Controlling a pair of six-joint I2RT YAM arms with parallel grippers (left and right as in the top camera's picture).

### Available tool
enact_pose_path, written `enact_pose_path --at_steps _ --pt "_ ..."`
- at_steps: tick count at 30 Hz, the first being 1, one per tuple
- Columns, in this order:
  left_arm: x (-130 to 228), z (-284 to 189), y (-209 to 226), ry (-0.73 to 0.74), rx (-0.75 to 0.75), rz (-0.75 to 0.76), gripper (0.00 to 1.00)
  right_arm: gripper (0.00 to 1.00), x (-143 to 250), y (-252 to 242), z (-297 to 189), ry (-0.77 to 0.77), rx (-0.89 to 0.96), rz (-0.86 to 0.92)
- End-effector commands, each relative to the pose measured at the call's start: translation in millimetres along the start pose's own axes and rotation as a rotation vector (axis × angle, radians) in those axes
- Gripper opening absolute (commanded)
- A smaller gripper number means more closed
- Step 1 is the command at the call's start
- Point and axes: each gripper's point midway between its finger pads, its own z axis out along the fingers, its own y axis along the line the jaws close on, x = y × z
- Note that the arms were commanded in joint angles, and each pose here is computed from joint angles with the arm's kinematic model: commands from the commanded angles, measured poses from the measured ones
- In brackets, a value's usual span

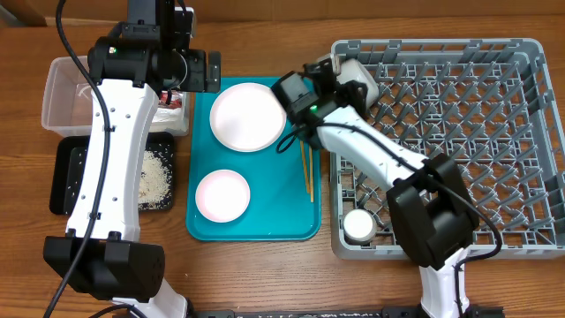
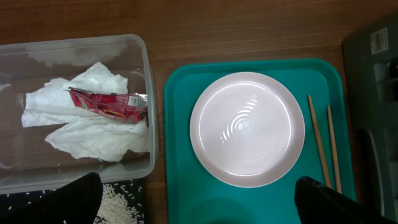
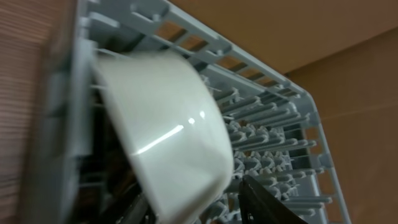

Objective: Sort waste into correct bins and load items into the dishwasher
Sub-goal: 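Move right gripper back to the tray and grasp the pink bowl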

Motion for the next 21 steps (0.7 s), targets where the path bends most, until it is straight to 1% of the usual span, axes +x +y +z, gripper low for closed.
enact_pose_path --at_steps 1,5,8,10,11,12,13,15,16,17,18,19,20,21 --pt "-7 -8 2 -0.029 -0.011 -0.009 1.0 0.56 -9 2 -22 -0.024 -0.072 0.073" --pt "-7 -8 2 -0.029 -0.011 -0.009 1.0 0.75 -20 -2 -39 -0.024 -0.203 0.128" --pt "-7 -8 2 -0.029 -0.011 -0.009 1.0 1.0 -36 -6 -65 -0.033 -0.387 0.191" --pt "-7 -8 2 -0.029 -0.011 -0.009 1.0 1.0 -46 -3 -91 -0.043 -0.552 0.226" --pt "-7 -8 2 -0.029 -0.011 -0.009 1.0 1.0 -54 3 -120 -0.052 -0.74 0.247" --pt "-7 -8 2 -0.029 -0.011 -0.009 1.0 1.0 -56 8 -136 -0.053 -0.839 0.248" --pt "-7 -8 2 -0.029 -0.011 -0.009 1.0 1.0 -56 16 -160 -0.044 -0.989 0.239" --pt "-7 -8 2 -0.029 -0.011 -0.009 1.0 1.0 -51 43 -214 0.015 -1.335 0.208" --pt "-7 -8 2 -0.029 -0.011 -0.009 1.0 0.98 -48 51 -222 0.054 -1.387 0.225" --pt "-7 -8 2 -0.029 -0.011 -0.009 1.0 0.93 -42 61 -225 0.106 -1.411 0.251" --pt "-7 -8 2 -0.029 -0.011 -0.009 1.0 0.88 -33 75 -225 0.159 -1.4 0.272" --pt "-7 -8 2 -0.029 -0.011 -0.009 1.0 0.86 -28 81 -224 0.183 -1.391 0.283" --pt "-7 -8 2 -0.029 -0.011 -0.009 1.0 0.82 -15 97 -223 0.243 -1.363 0.296" --pt "-7 -8 2 -0.029 -0.011 -0.009 1.0 0.8 -4 109 -222 0.285 -1.343 0.298"
